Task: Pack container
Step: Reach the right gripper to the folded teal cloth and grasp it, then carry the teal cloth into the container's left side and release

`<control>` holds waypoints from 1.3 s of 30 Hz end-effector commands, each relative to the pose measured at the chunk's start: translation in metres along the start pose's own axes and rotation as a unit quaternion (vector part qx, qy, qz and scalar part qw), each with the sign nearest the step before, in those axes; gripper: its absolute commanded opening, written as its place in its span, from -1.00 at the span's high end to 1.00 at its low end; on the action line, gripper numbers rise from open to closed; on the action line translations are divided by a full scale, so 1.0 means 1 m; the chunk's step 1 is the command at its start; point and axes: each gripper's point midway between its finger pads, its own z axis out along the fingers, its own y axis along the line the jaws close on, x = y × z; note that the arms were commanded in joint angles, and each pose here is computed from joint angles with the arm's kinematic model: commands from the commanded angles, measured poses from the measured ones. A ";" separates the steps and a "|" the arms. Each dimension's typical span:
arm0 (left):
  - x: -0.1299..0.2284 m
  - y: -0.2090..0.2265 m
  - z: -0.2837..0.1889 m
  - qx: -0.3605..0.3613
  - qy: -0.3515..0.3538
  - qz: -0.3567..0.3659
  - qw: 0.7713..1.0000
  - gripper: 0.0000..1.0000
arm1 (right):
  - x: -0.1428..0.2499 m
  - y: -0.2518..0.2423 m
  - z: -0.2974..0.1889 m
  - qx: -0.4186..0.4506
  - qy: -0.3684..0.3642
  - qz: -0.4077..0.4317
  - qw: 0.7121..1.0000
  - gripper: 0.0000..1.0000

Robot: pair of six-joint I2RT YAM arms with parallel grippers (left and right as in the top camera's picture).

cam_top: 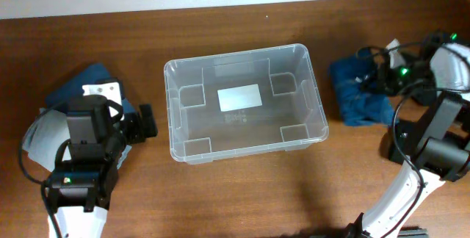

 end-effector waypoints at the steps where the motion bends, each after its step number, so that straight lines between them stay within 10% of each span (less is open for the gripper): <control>1: -0.002 0.035 -0.005 -0.054 0.003 -0.026 0.998 -0.99 | -0.027 0.077 -0.110 0.030 -0.123 -0.086 0.988 0.92; 7: 0.008 0.091 -0.012 -0.120 0.014 -0.093 0.988 -0.99 | -0.001 0.183 -0.146 0.019 -0.160 -0.141 0.977 0.92; 15: 0.022 0.117 -0.001 -0.150 0.048 -0.129 0.979 -0.99 | 0.047 0.346 -0.034 -0.064 -0.059 -0.194 0.977 0.92; 29: 0.029 0.119 0.009 -0.149 0.068 -0.130 0.978 -0.99 | 0.125 0.367 0.188 -0.078 -0.013 -0.135 0.988 0.90; 30: 0.029 0.119 0.009 -0.149 0.068 -0.130 0.978 -0.99 | 0.125 0.366 0.190 -0.080 -0.014 -0.136 0.987 0.70; 32: 0.029 0.119 0.009 -0.149 0.068 -0.130 0.978 -0.99 | 0.124 0.367 0.191 -0.084 -0.019 -0.139 0.987 -0.98; 39: 0.028 0.115 0.010 -0.138 0.067 -0.131 0.979 -0.99 | 0.092 0.372 0.139 -0.044 -0.073 -0.199 0.976 -0.97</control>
